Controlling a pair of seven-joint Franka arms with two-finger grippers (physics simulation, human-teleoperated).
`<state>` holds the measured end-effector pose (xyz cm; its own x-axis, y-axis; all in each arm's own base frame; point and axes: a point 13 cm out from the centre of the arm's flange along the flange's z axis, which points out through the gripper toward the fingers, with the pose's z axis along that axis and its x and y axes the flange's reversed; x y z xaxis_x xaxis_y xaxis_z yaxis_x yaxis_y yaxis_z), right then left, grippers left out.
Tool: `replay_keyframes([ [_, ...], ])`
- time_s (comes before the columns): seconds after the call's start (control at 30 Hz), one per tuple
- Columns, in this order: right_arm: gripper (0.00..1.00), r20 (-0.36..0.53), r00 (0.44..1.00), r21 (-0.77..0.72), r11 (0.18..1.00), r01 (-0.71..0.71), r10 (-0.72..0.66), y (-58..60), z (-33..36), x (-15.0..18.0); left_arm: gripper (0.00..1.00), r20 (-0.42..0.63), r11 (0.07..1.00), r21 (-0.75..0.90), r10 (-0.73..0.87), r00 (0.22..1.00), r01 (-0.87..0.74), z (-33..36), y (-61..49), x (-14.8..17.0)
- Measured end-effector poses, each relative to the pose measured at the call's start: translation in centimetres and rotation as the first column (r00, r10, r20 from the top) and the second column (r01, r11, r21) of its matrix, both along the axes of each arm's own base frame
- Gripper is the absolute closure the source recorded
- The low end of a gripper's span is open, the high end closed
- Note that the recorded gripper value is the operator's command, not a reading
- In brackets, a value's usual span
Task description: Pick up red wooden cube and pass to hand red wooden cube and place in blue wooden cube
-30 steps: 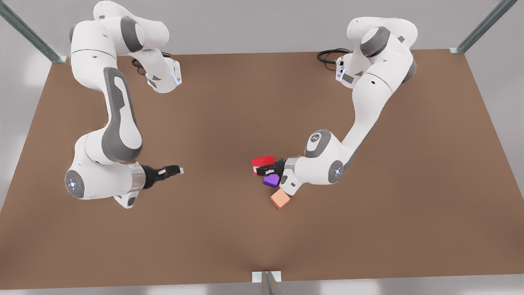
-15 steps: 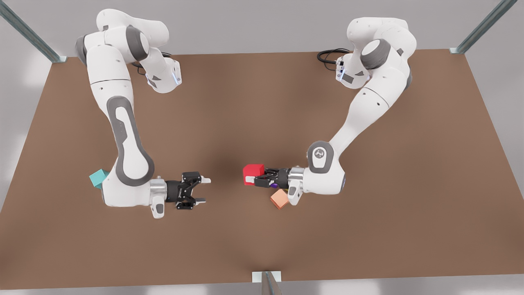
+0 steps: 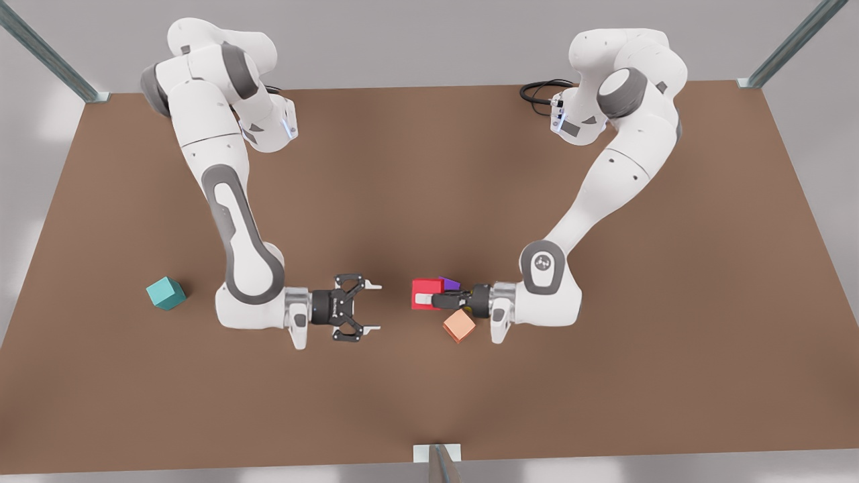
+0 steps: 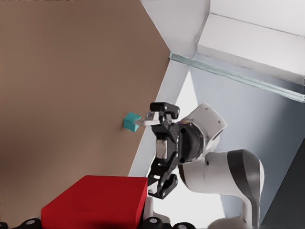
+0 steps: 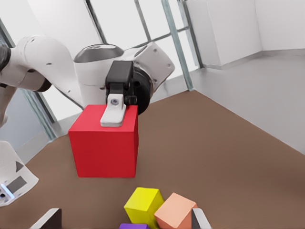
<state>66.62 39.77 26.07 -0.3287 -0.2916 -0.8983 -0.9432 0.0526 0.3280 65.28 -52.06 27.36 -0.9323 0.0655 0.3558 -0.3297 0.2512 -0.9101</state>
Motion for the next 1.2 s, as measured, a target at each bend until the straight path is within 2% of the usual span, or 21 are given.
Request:
replay_keyframes([
  [0.23,0.0,0.12,0.993,0.03,1.0,-0.006,0.003,3.5,0.5,-0.4,0.51,0.075,0.999,-0.021,-0.032,0.997,0.034,-0.1,-0.8,-0.7],
  [0.43,0.0,0.186,0.982,0.033,0.999,-0.012,0.005,3.9,0.9,-0.4,0.51,0.117,0.998,-0.03,-0.046,0.992,0.05,-0.7,-2.1,-1.4],
  [0.93,0.0,0.224,0.973,0.029,0.997,-0.065,0.057,3.7,0.3,-3.7,0.51,0.194,0.998,-0.036,-0.051,0.98,0.059,-0.8,-2.1,-1.2],
  [1.2,0.0,0.239,0.969,0.035,0.997,-0.075,0.064,4.2,-0.3,-3.9,0.51,0.212,0.998,-0.033,-0.039,0.977,0.047,-1.7,-2.3,-1.0],
])
